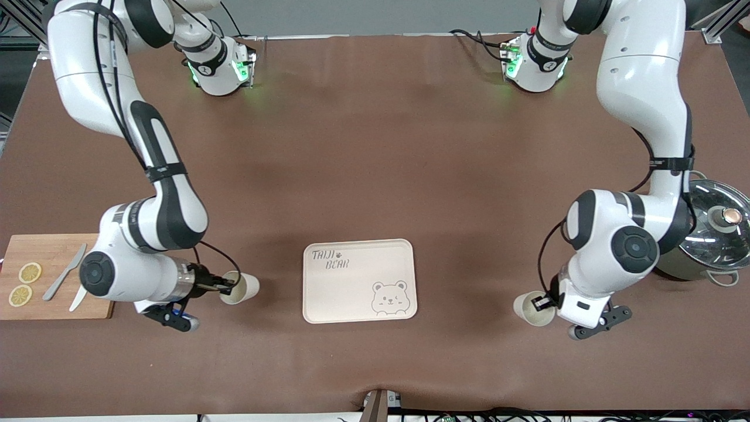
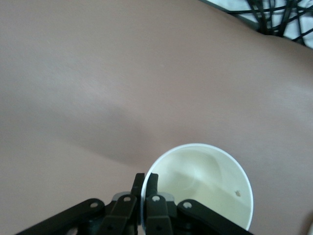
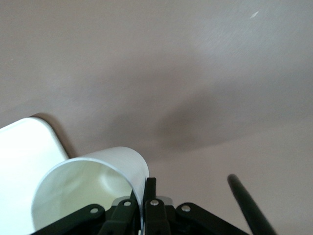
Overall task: Place white IKEA cup upright on tray with both arms
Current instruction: 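Lift and carry both cups toward the white tray with both grippers, then set both cups upright on the tray and open both grippers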
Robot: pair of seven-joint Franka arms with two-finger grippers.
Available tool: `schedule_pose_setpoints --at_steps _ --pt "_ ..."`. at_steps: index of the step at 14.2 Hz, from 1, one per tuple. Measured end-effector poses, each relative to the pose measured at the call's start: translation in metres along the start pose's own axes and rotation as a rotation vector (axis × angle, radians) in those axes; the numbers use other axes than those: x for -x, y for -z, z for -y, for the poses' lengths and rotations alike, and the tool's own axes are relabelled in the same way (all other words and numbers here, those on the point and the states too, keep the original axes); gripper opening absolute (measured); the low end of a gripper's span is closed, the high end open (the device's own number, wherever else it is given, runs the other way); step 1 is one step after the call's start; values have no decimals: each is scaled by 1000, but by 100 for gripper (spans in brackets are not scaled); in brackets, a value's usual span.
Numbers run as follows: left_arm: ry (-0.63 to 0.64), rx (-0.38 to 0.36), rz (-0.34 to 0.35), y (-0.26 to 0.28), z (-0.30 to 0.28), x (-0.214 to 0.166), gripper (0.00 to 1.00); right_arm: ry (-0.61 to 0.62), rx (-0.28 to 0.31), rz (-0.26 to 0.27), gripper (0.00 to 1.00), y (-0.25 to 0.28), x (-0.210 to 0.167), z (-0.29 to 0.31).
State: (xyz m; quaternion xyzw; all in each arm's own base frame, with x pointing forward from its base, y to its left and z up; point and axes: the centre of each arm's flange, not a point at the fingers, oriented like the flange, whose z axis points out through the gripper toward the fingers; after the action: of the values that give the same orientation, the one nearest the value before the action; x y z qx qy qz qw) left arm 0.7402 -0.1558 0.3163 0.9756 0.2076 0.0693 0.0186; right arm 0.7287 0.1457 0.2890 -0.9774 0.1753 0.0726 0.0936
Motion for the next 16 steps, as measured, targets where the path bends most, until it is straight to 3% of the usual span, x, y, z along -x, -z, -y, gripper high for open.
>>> schedule_pose_setpoints --at_steps 3,8,13,16 --pt "81 11 -10 7 -35 22 4 -86 11 7 3 -15 40 62" --pt "192 -5 -30 7 -83 65 4 -155 -17 -63 3 -32 104 151" --pt "264 -17 -48 0 -132 116 4 -158 51 -174 3 -54 117 165" --pt "303 -16 -48 -11 -157 146 4 -163 62 -207 3 -65 116 167"
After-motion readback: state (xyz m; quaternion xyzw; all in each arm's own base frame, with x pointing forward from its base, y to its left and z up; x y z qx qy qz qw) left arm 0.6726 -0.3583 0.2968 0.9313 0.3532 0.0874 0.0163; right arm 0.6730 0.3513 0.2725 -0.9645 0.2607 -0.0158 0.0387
